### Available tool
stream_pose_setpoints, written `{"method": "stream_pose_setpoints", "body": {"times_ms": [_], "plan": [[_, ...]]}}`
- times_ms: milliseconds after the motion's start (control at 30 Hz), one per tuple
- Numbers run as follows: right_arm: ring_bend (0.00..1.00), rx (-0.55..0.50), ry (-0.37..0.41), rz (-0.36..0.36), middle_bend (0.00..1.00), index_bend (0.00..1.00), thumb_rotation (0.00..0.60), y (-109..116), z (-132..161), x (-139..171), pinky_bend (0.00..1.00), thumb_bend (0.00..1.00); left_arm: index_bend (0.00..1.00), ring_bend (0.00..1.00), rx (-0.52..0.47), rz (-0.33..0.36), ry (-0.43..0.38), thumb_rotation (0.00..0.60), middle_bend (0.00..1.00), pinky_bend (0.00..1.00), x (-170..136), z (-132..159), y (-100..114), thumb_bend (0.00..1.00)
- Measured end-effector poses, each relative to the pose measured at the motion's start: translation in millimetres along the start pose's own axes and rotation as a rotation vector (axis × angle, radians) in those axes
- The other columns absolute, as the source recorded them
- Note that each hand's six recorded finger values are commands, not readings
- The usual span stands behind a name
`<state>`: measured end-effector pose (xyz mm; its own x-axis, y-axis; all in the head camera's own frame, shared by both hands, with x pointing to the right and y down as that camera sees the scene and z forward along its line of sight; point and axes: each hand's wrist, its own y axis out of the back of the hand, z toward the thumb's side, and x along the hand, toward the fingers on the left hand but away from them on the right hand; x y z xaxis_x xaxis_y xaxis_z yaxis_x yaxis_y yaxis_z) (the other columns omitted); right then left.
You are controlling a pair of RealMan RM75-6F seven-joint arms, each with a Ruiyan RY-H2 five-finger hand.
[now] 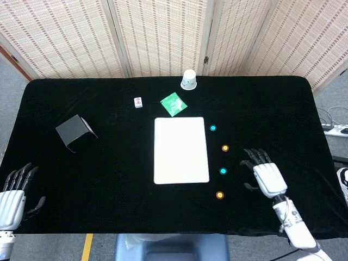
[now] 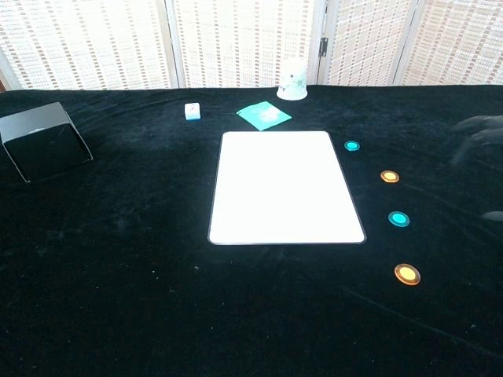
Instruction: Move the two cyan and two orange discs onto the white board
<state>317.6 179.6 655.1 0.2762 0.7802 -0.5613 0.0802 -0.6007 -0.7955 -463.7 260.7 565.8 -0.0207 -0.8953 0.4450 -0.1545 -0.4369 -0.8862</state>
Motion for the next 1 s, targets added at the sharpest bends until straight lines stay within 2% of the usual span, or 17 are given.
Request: {"method": "stream_pose_setpoints", "body": {"times_ms": [167,333,1000], "plan": [[0.02,0.014,0.011,0.062,0.12,0.38,0.6,-16.9,12.2,-28.1,0.0,0.26,0.12,0.07,0.001,-0.004,0.007,0.6,0.02,0.0,-0.7,-2.4,-1.0,0.4],[0.02,0.04,0.009,0.111,0.12,0.41,0.6,-33.6,16.7,-42.7,0.0,0.26,0.12,0.07,0.003,-0.012,0.008,0.6,0.02,0.0,0.0,-2.5,-2.8,0.4],[0.01,0.079,0.002,0.162,0.12,0.43,0.6,-56.8,23.9,-68.4,0.0,0.34,0.12,0.07,0.01,-0.014,0.007,0.6,0.02,0.0,0.8,-1.6,-4.6,0.4]]}}
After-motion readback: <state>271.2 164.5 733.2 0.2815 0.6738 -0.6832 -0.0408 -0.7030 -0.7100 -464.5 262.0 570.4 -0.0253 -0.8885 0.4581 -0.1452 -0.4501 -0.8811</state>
